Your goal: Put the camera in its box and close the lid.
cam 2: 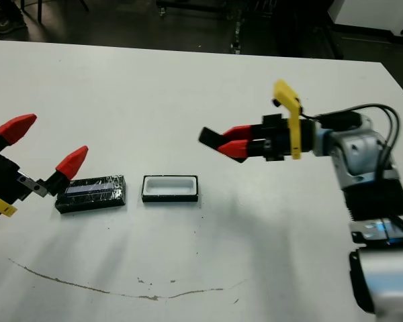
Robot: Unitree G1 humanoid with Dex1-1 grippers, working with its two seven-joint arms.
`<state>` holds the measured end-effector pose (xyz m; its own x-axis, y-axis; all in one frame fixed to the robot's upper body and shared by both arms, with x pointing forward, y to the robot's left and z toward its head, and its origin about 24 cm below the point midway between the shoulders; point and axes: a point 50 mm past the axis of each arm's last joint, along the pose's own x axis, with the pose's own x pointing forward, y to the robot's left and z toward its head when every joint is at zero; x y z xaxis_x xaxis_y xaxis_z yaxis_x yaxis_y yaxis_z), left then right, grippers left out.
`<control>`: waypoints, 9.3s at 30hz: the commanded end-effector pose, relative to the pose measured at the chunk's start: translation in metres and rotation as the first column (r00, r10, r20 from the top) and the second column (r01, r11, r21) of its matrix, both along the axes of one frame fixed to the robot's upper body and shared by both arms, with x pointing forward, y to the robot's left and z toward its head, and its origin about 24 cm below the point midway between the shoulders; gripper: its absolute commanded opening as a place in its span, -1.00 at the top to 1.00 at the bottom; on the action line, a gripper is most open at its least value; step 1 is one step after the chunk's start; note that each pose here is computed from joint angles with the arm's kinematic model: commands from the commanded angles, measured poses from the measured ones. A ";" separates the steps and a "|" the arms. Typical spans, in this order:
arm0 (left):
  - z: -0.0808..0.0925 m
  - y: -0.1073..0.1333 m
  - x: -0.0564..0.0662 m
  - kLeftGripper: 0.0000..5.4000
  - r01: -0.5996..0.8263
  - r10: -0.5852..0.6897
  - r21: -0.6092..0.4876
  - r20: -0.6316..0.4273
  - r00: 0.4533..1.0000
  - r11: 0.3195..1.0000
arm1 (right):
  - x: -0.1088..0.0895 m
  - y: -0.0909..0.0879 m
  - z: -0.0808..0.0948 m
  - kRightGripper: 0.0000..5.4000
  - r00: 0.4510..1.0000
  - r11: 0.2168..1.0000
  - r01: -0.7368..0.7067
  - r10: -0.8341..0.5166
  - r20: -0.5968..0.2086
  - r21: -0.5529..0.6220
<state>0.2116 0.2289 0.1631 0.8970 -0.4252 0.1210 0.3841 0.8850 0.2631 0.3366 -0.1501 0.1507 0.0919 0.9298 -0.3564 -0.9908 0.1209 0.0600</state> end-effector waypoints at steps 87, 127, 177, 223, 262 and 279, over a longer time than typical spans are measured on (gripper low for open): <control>-0.004 0.002 0.004 -1.00 0.019 -0.019 -0.013 -0.031 0.999 1.000 | -0.003 0.064 -0.049 0.37 0.996 0.989 -0.092 0.094 0.012 -0.119; -0.004 0.002 0.004 -1.00 0.017 -0.017 -0.006 -0.025 1.000 1.000 | -0.004 0.055 -0.057 0.37 0.993 0.978 -0.112 0.115 0.008 -0.178; -0.007 0.000 0.004 -1.00 0.016 -0.016 -0.009 -0.028 0.999 1.000 | 0.010 0.042 -0.025 -0.99 0.977 0.954 -0.186 0.205 0.062 -0.234; 0.054 0.021 0.076 -1.00 0.714 -0.484 0.393 -0.538 0.690 0.580 | -0.045 -0.058 0.024 0.81 0.445 0.519 0.762 -0.854 0.269 0.387; -0.014 0.020 0.062 -1.00 0.766 -0.472 0.244 -0.665 0.578 0.595 | -0.046 -0.056 0.019 1.00 0.425 0.529 0.777 -0.841 0.335 0.341; -0.031 0.019 0.061 -1.00 0.719 -0.410 0.141 -0.740 0.533 0.680 | -0.045 -0.056 0.019 1.00 0.438 0.547 0.767 -0.829 0.349 0.336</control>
<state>0.2734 0.2482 0.1359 0.2217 -0.7387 -0.6365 0.9618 0.2731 0.0180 0.2919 -0.2018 0.1724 0.9172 0.3951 0.0514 -0.3728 0.8966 -0.2389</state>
